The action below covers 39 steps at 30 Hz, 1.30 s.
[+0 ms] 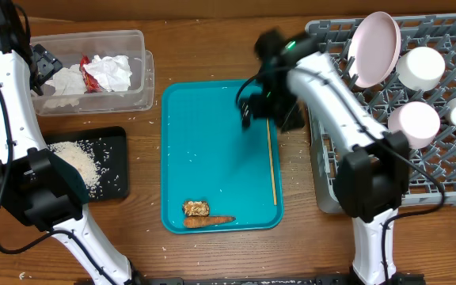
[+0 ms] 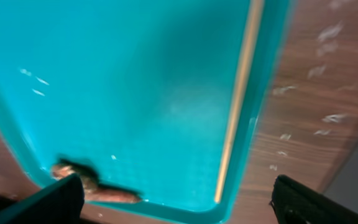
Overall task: Sort waste into correct bins and load items into the dishwasher
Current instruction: 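Release the plate and move the right gripper to the chopstick, then grasp the wooden chopstick on the teal tray with the right gripper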
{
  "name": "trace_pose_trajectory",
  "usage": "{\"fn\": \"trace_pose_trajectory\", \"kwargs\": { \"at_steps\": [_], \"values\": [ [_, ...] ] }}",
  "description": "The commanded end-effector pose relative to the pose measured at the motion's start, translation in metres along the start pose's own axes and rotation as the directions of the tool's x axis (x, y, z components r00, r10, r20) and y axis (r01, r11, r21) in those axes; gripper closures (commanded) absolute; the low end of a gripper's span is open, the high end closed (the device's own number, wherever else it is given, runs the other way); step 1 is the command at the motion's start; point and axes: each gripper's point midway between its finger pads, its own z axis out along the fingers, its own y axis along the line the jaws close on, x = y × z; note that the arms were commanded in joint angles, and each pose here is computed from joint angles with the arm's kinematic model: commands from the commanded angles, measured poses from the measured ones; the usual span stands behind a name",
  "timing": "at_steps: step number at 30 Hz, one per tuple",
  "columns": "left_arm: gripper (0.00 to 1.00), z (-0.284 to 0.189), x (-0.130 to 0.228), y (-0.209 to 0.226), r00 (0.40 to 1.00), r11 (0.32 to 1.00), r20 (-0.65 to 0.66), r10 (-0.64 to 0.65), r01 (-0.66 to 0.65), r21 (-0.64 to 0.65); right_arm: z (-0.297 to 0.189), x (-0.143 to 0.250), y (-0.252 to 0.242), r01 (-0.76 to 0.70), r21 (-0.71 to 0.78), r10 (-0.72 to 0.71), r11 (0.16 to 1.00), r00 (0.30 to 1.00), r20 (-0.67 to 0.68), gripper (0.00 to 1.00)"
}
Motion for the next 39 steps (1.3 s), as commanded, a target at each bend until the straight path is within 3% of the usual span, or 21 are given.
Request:
{"fn": "trace_pose_trajectory", "kwargs": {
  "at_steps": [1, 10, 26, 39],
  "values": [
    [0.00, -0.019, -0.006, -0.001, 0.999, 0.999, 0.035, -0.024, 0.023, 0.023, 0.025, 0.022, 0.013, 0.008, -0.009, -0.008, 1.000, 0.998, -0.067, 0.04],
    [0.00, -0.019, -0.006, -0.001, 0.999, 0.999, 0.035, -0.024, 0.023, 0.023, 0.067, 0.032, 0.007, 0.059, 0.093, -0.052, 0.994, 0.996, -0.069, 0.11],
    [0.00, -0.019, -0.006, -0.001, 0.999, 0.999, 0.035, -0.024, 0.023, 0.023, 0.067, 0.001, -0.008, 0.071, 0.200, -0.085, 0.977, 0.994, 0.063, 0.07],
    [0.00, -0.019, -0.006, -0.001, 0.999, 0.999, 0.035, -0.024, 0.023, 0.023, 0.081, 0.001, -0.015, 0.068, 0.211, -0.084, 0.975, 0.994, 0.067, 0.07]
  ]
}}
